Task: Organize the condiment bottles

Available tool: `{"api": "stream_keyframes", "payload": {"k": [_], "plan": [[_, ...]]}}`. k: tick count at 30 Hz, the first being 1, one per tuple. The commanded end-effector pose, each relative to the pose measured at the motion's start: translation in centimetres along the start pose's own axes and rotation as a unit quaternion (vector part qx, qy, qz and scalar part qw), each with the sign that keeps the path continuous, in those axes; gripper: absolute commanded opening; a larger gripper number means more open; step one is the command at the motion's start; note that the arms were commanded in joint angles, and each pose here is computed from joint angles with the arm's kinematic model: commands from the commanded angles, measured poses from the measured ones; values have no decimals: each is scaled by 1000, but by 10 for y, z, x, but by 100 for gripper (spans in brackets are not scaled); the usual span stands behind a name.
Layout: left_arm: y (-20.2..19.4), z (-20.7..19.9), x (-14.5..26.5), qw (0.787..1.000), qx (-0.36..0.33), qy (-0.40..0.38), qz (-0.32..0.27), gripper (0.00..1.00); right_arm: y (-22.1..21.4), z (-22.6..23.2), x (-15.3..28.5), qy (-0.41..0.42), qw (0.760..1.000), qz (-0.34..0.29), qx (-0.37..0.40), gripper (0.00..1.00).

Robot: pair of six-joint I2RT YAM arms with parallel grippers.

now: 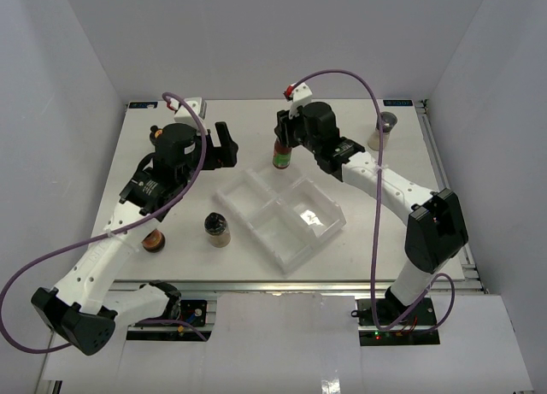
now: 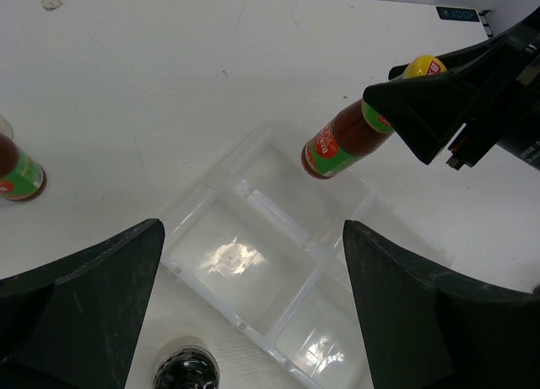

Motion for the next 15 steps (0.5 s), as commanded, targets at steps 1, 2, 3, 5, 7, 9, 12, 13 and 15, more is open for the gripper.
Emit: {"api": "stream_keyframes", "payload": {"k": [1, 2, 3, 5, 7, 9, 12, 13, 15], "plan": [[21, 1, 17, 999, 6, 2, -37, 98, 61, 10, 12, 11, 991, -134, -2, 8], [21, 1, 17, 999, 6, 2, -36, 98, 57, 13, 12, 12, 991, -132, -2, 8], [20, 2, 16, 999, 6, 3, -35, 98, 56, 14, 11, 12, 991, -134, -1, 8], [19, 2, 16, 999, 6, 4, -33, 98, 54, 14, 9, 10, 991, -136, 1, 8], [19, 1, 16, 999, 8, 2, -34, 98, 56, 16, 7, 13, 989, -145, 6, 8], [19, 1, 16, 999, 9, 1, -34, 98, 53, 19, 2, 17, 989, -147, 10, 8], [20, 2, 17, 999, 10, 3, -36, 98, 49, 22, -7, 21, 989, -146, 13, 8], [20, 2, 17, 999, 10, 4, -37, 98, 47, 22, -9, 21, 989, -144, 13, 8], [20, 3, 17, 999, 11, 5, -37, 98, 42, 24, -15, 23, 990, -140, 13, 8]]}}
Point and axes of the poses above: each gripper's point midway between its finger pads, its own x axis back along the fingers, its own z axis along the line the jaws close on, y = z × x, the point moved 5 cm from there along x, back along the fingers, and after that the axes turned 9 degrees about x, right-handed, at the moved point
